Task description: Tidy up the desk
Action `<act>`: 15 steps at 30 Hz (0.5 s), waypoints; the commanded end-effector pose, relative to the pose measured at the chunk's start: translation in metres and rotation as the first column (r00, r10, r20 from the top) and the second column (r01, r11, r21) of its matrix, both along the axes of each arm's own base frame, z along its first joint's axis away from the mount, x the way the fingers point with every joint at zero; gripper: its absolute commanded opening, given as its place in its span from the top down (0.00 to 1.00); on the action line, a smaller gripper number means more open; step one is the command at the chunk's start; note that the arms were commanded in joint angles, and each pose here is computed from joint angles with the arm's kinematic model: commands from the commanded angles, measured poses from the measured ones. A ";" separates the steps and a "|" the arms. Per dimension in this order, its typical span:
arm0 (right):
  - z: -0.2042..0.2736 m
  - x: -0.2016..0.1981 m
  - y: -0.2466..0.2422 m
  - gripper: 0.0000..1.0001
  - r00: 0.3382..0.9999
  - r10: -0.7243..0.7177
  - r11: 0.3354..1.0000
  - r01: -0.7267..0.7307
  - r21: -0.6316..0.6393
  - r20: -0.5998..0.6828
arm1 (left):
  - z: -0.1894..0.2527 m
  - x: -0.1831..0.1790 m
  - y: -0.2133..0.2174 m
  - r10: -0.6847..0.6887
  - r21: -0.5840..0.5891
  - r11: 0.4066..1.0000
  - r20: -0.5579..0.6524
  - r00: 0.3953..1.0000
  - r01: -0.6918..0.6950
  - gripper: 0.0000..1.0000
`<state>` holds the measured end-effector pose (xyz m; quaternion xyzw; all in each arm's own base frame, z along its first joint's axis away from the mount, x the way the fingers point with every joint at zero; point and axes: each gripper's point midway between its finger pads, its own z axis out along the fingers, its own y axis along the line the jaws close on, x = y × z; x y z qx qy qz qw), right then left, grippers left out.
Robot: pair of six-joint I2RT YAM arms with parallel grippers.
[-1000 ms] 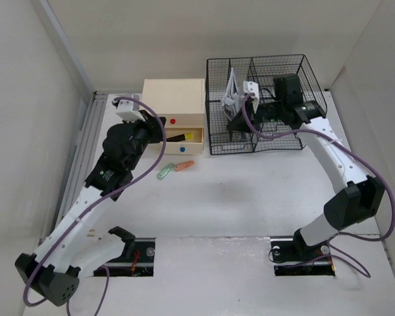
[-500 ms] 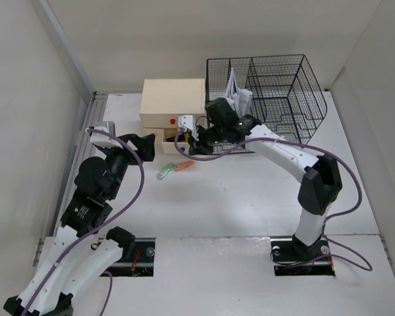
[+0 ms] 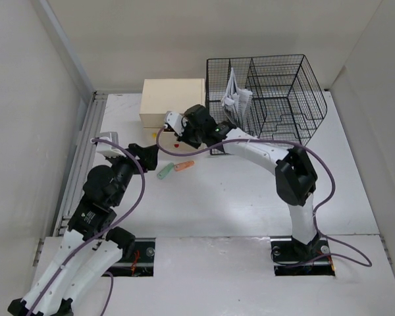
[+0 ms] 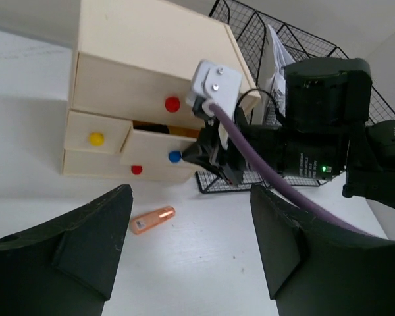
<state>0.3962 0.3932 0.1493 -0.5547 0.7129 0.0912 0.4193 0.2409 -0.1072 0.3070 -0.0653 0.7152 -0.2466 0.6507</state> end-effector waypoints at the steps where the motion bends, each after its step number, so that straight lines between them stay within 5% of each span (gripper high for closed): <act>1: 0.052 0.044 0.002 0.95 0.955 -0.213 0.974 0.192 0.117 0.205 | 0.001 -0.005 -0.009 -0.029 -0.165 0.986 0.019 0.999 0.032 0.31; 10: 0.056 0.066 -0.012 0.98 0.895 -0.360 0.932 0.336 0.136 0.261 | -0.020 -0.013 0.002 0.033 -0.425 0.905 0.027 0.999 -0.019 0.51; 15: 0.053 0.045 -0.002 0.98 0.948 -0.251 0.965 0.228 0.130 0.195 | -0.055 -0.003 -0.001 0.052 -0.541 0.839 -0.031 0.998 -0.060 0.56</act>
